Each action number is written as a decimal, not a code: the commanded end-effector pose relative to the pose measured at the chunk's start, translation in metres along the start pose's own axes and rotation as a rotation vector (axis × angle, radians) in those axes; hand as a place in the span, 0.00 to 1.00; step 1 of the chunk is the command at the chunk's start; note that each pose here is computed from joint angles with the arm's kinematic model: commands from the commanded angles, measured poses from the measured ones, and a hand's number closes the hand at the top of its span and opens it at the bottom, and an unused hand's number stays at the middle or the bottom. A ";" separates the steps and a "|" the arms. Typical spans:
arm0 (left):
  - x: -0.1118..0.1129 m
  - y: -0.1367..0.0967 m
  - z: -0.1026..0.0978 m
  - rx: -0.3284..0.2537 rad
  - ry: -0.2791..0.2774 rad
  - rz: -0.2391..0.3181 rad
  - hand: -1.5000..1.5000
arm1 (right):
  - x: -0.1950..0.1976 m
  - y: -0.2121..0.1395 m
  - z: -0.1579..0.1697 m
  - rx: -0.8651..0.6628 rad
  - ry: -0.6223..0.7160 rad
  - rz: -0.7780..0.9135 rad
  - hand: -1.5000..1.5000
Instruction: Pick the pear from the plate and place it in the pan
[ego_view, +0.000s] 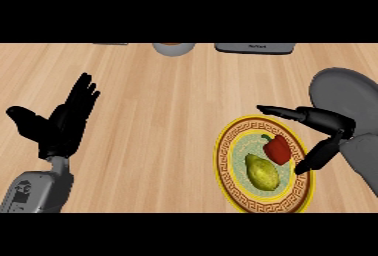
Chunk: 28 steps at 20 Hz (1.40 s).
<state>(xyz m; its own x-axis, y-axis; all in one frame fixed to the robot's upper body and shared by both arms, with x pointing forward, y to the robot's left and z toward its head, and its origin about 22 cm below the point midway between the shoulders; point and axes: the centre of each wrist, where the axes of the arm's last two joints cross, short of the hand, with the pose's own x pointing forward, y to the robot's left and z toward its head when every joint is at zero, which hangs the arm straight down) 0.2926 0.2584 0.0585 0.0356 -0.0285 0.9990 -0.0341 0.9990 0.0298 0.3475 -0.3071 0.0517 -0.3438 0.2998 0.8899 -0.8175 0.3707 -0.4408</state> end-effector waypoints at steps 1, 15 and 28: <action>-0.007 0.007 0.006 0.008 0.004 -0.003 0.50 | -0.007 0.003 0.011 0.178 -0.140 -0.008 0.00; -0.001 0.020 0.009 0.030 0.006 -0.009 0.50 | -0.023 -0.004 -0.001 0.164 -0.129 0.113 0.00; 0.003 -0.005 0.014 0.047 0.018 -0.005 0.50 | -0.039 0.023 -0.047 0.208 -0.073 0.116 0.00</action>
<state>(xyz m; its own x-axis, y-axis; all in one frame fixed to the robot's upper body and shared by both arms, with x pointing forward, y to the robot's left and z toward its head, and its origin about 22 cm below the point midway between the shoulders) 0.2807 0.2599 0.0622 0.0469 -0.0386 0.9982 -0.0743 0.9964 0.0420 0.3618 -0.2814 0.0107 -0.5351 0.3753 0.7568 -0.7598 0.1776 -0.6254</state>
